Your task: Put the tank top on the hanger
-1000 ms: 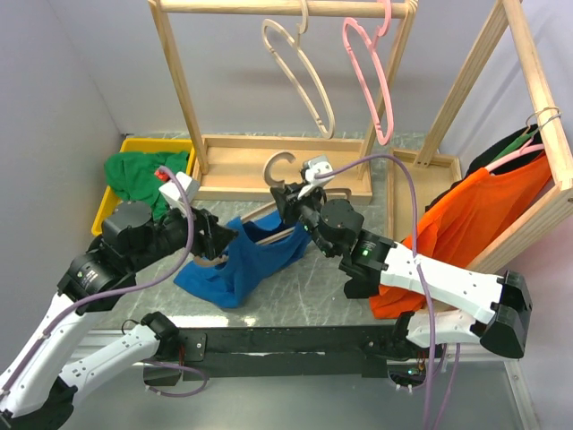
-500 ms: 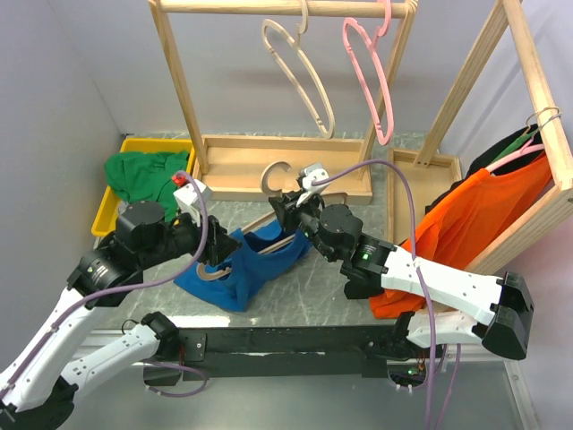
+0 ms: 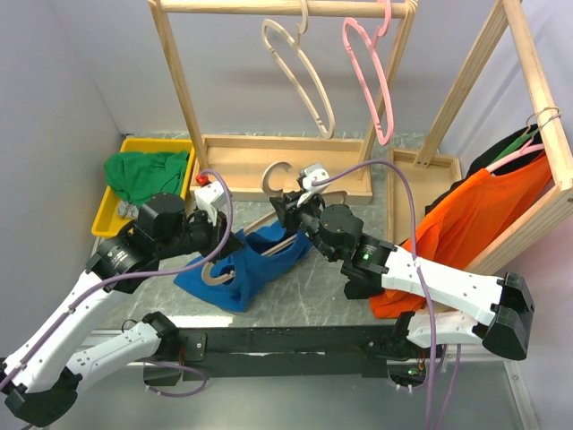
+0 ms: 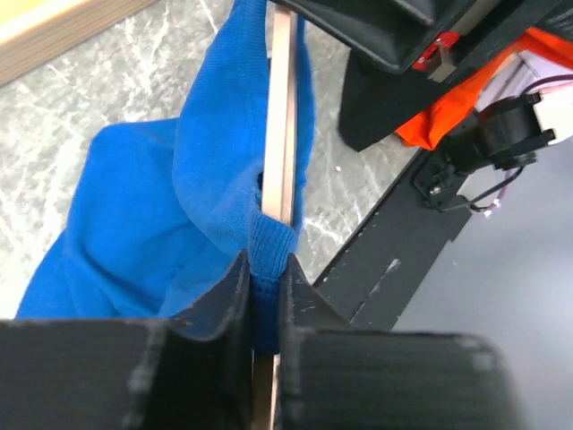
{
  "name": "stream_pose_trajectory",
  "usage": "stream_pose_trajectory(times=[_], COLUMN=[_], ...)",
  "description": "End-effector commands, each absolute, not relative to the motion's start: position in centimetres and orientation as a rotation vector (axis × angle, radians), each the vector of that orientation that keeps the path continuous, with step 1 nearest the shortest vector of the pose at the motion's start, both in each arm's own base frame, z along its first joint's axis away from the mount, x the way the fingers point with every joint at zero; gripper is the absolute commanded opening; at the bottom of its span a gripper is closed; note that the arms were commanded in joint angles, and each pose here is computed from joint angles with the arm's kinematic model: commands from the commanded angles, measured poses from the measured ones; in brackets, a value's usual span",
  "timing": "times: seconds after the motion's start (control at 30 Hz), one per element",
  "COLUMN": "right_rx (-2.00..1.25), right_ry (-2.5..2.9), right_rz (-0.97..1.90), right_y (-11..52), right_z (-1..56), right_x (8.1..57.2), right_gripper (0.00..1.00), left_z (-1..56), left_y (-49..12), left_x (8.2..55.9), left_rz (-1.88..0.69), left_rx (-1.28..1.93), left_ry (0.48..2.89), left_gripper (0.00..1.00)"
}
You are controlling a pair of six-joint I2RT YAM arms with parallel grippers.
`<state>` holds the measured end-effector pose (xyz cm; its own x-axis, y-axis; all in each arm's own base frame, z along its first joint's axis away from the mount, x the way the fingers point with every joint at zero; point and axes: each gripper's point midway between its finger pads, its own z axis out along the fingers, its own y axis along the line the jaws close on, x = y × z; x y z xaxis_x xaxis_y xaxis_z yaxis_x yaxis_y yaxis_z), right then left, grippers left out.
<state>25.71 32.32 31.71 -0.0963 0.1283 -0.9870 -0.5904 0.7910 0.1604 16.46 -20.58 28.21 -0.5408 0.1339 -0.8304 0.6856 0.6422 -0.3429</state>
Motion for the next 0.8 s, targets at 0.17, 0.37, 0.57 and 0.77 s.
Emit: stream_pose_trajectory(times=[0.17,0.37,0.57,0.77], right_rx=[-0.213,-0.128,-0.025,-0.017], right_ry=[1.525,1.552,1.591,1.687], right_rz=[0.618,0.629,0.692,0.710], right_y=[30.4,28.8,26.9,26.8], right_z=[34.3,34.3,32.9,29.8], right_x=[26.6,26.3,25.1,24.3], right_gripper=[0.58,0.74,0.76,0.76], left_z=[29.8,29.6,30.8,35.2], left_y=[-20.3,-19.3,-16.2,-12.1], left_x=[18.6,19.8,20.9,23.4], left_rz=[-0.829,-0.766,-0.634,-0.424], left_rx=[0.503,0.403,0.232,0.015], left_ry=[1.918,1.906,1.871,1.778], left_gripper=[0.01,0.01,0.01,0.01])
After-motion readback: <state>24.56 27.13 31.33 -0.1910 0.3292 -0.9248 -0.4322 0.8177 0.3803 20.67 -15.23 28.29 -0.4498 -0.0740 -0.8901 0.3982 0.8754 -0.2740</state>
